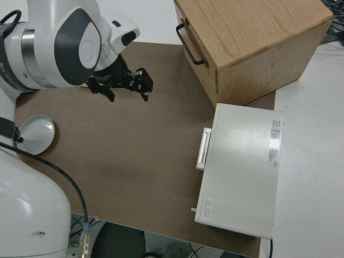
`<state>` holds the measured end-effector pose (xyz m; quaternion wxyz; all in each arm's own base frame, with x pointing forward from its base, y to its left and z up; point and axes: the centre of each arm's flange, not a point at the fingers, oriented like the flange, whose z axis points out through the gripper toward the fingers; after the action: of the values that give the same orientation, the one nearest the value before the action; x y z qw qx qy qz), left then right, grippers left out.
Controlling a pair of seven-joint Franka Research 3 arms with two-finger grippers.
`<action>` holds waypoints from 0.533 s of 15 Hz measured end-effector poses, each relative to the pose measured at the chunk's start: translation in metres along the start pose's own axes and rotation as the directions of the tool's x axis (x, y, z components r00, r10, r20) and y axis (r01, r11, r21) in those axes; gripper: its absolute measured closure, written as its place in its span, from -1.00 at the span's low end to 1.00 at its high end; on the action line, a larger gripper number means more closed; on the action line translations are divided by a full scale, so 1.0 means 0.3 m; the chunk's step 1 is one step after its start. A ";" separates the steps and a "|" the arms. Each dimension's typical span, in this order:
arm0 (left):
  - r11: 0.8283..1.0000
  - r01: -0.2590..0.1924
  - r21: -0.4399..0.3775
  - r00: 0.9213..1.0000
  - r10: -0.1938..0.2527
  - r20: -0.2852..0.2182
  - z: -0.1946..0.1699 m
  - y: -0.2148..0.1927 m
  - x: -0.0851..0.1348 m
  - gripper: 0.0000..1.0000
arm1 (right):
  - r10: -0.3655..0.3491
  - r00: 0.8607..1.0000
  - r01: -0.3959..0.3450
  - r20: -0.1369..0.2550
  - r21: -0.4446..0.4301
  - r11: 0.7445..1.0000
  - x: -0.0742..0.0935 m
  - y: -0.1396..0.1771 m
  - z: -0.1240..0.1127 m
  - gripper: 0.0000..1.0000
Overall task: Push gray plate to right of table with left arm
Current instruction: 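Push the gray plate with the left gripper across the table, away from the left arm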
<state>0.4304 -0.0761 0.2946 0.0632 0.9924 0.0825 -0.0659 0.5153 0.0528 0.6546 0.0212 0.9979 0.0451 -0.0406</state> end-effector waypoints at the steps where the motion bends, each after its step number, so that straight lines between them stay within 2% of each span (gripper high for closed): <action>1: 1.000 0.008 -0.010 1.000 -0.008 -0.007 -0.011 0.003 0.001 0.83 | 0.000 1.000 0.000 0.000 0.000 1.000 0.000 0.000 0.000 -0.99; 4: 0.999 0.026 -0.020 0.999 -0.027 -0.018 -0.006 0.025 0.000 0.83 | 0.000 1.000 0.000 0.000 0.000 1.000 0.000 0.000 0.000 -0.99; 8: 0.998 0.052 -0.033 0.997 -0.054 -0.049 0.012 0.161 -0.032 0.91 | 0.000 1.000 0.000 0.000 0.000 1.000 0.000 0.000 0.000 -0.99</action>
<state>0.4288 -0.1254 0.2981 0.0753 0.9900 0.1114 -0.0416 0.5153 0.0528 0.6546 0.0212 0.9979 0.0451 -0.0406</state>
